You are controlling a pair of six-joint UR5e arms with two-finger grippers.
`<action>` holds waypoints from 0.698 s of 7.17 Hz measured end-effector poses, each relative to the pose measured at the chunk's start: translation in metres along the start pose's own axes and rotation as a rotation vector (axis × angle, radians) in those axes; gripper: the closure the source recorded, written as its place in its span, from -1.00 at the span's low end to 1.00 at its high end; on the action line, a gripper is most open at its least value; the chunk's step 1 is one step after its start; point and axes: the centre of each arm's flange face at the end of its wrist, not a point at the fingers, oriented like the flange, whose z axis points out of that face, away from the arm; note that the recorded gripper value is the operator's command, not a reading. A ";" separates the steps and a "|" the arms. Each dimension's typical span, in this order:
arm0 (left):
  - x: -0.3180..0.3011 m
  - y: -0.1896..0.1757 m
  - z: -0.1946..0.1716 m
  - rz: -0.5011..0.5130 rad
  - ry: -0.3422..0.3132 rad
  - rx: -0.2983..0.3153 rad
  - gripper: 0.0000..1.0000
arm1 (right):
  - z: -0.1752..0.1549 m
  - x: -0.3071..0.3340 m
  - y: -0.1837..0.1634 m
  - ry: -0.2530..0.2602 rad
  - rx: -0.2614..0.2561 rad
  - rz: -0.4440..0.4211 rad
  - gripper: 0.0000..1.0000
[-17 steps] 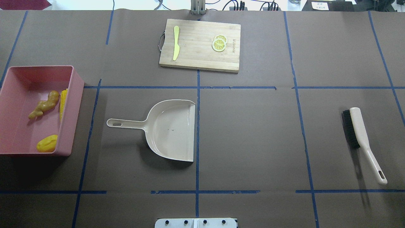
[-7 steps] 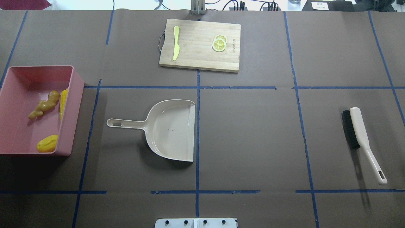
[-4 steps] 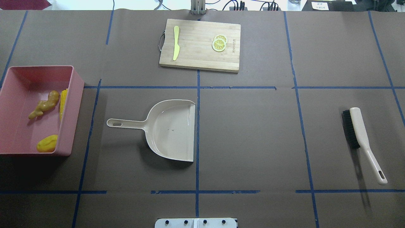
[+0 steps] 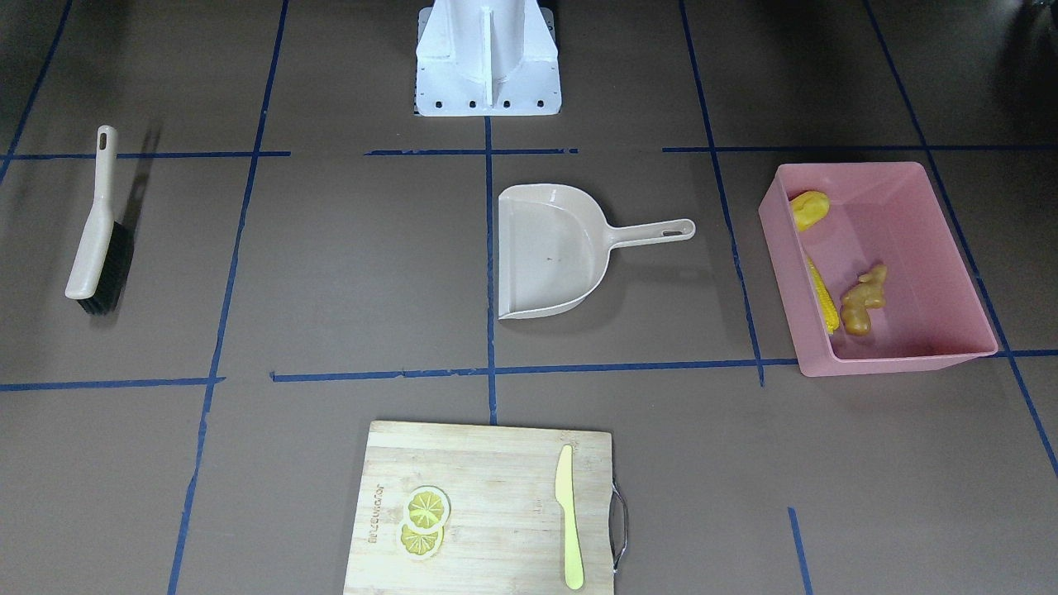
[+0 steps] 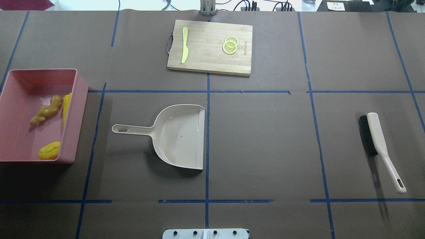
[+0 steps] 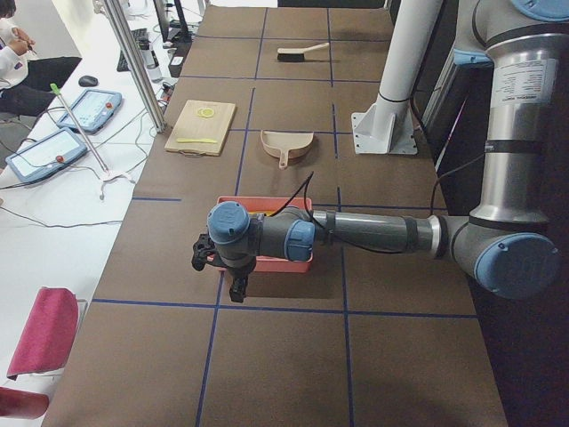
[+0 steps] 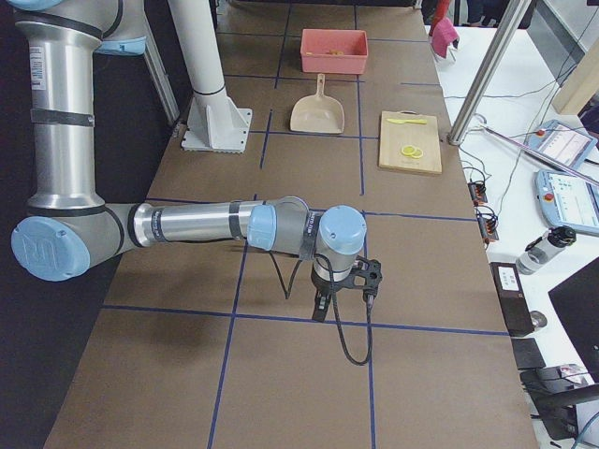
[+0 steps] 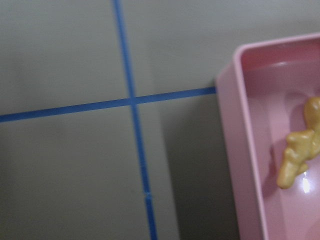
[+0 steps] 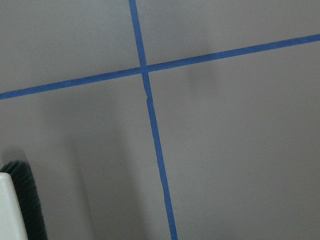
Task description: Sweep and dump trash into bin
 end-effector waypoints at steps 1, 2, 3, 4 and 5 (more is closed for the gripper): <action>-0.001 0.003 -0.012 -0.050 -0.037 -0.024 -1.00 | 0.004 -0.002 0.000 -0.001 0.000 -0.014 -1.00; -0.005 0.006 -0.015 -0.085 -0.092 -0.056 -1.00 | 0.007 -0.005 0.000 -0.004 0.001 -0.024 -1.00; -0.010 0.010 -0.015 -0.103 -0.124 -0.076 -1.00 | 0.008 -0.006 0.000 -0.005 0.001 -0.027 -1.00; -0.014 0.012 -0.012 -0.111 -0.137 -0.087 -1.00 | 0.008 -0.007 0.000 -0.006 0.003 -0.029 -1.00; -0.016 0.013 -0.011 -0.115 -0.142 -0.091 -1.00 | 0.007 -0.009 0.000 -0.008 0.010 -0.037 -1.00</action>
